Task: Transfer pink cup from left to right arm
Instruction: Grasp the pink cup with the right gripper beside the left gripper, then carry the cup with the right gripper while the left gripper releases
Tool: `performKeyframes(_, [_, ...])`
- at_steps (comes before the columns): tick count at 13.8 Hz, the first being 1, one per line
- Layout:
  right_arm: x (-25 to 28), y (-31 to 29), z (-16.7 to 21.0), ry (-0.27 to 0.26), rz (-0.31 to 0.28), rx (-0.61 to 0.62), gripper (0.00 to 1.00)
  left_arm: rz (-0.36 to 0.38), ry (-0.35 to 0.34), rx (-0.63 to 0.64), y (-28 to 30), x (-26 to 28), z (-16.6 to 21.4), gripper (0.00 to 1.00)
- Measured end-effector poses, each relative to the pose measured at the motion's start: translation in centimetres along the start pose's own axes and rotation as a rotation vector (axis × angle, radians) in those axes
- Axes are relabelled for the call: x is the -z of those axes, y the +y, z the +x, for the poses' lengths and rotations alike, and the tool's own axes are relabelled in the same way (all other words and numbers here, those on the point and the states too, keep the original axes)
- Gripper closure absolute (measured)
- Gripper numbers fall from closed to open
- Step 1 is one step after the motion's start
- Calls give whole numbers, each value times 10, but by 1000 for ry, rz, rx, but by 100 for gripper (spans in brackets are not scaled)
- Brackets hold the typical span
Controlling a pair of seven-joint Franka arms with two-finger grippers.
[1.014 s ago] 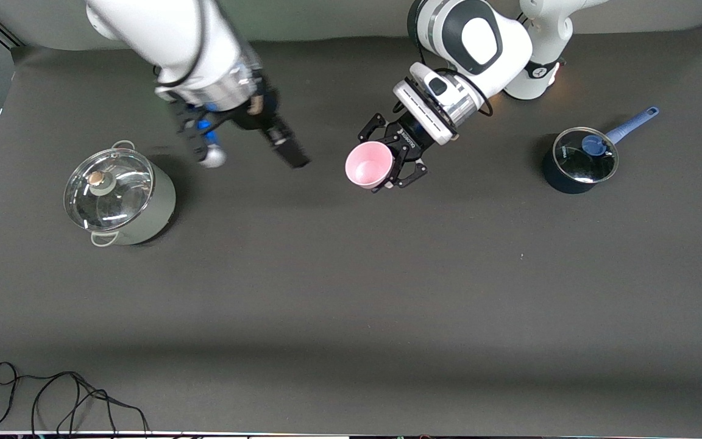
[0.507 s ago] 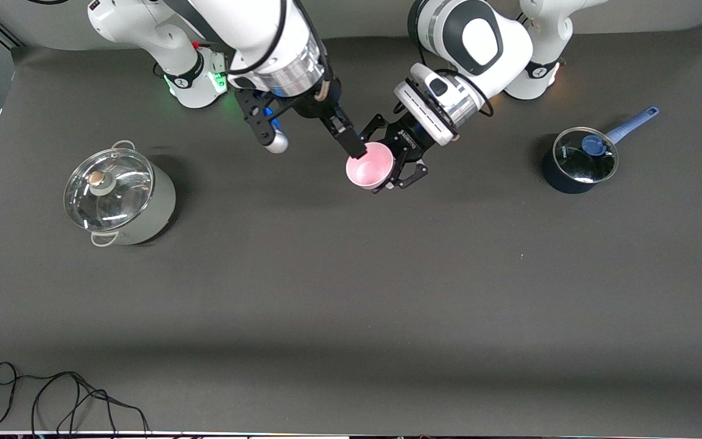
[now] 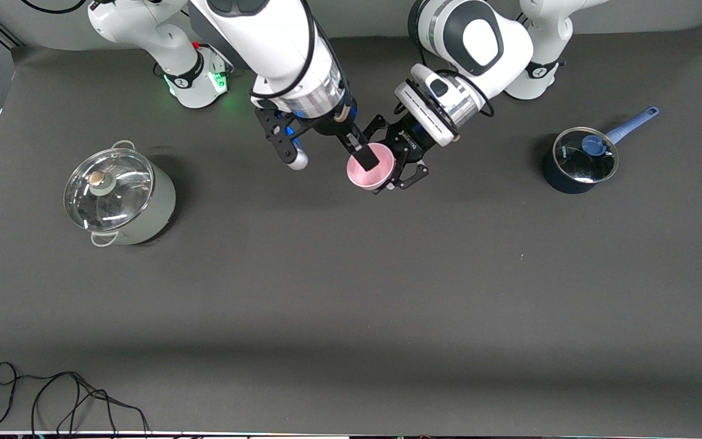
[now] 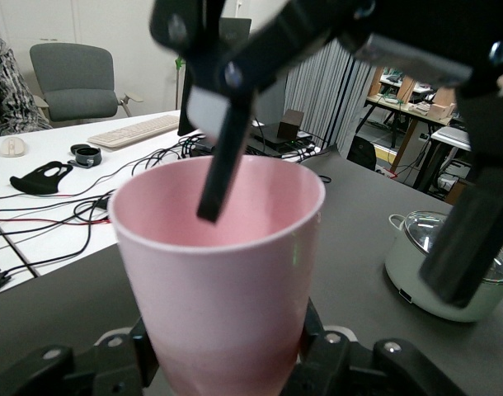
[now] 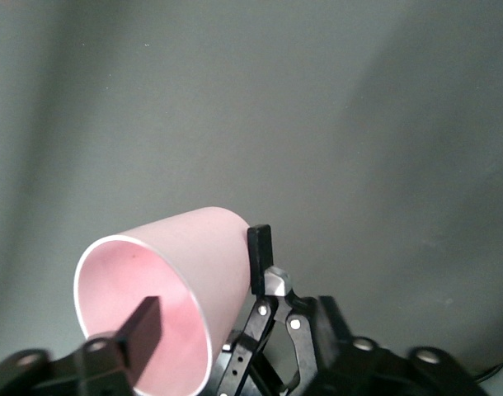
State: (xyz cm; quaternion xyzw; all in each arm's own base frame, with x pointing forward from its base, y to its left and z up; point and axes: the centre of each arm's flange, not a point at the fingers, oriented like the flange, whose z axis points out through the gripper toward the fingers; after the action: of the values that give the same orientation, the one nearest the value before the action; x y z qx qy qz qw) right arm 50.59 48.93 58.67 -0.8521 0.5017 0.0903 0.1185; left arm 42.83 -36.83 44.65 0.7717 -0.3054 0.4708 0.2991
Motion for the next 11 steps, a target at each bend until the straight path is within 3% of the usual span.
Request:
performKeyframes(3, [0,0,-1,-1,1,6,55,3,0,1,-2,0,0,35])
performKeyframes(7, [3,-2,-1,-2,12,7,91,0,-1,-11,0,0,0,35])
performKeyframes(10, [3,-2,-1,-2,11,8,91,2,-2,-20,0,0,0,35])
performKeyframes(11, [3,-1,-1,-1,9,11,91,9,-2,-10,-3,1,0,27])
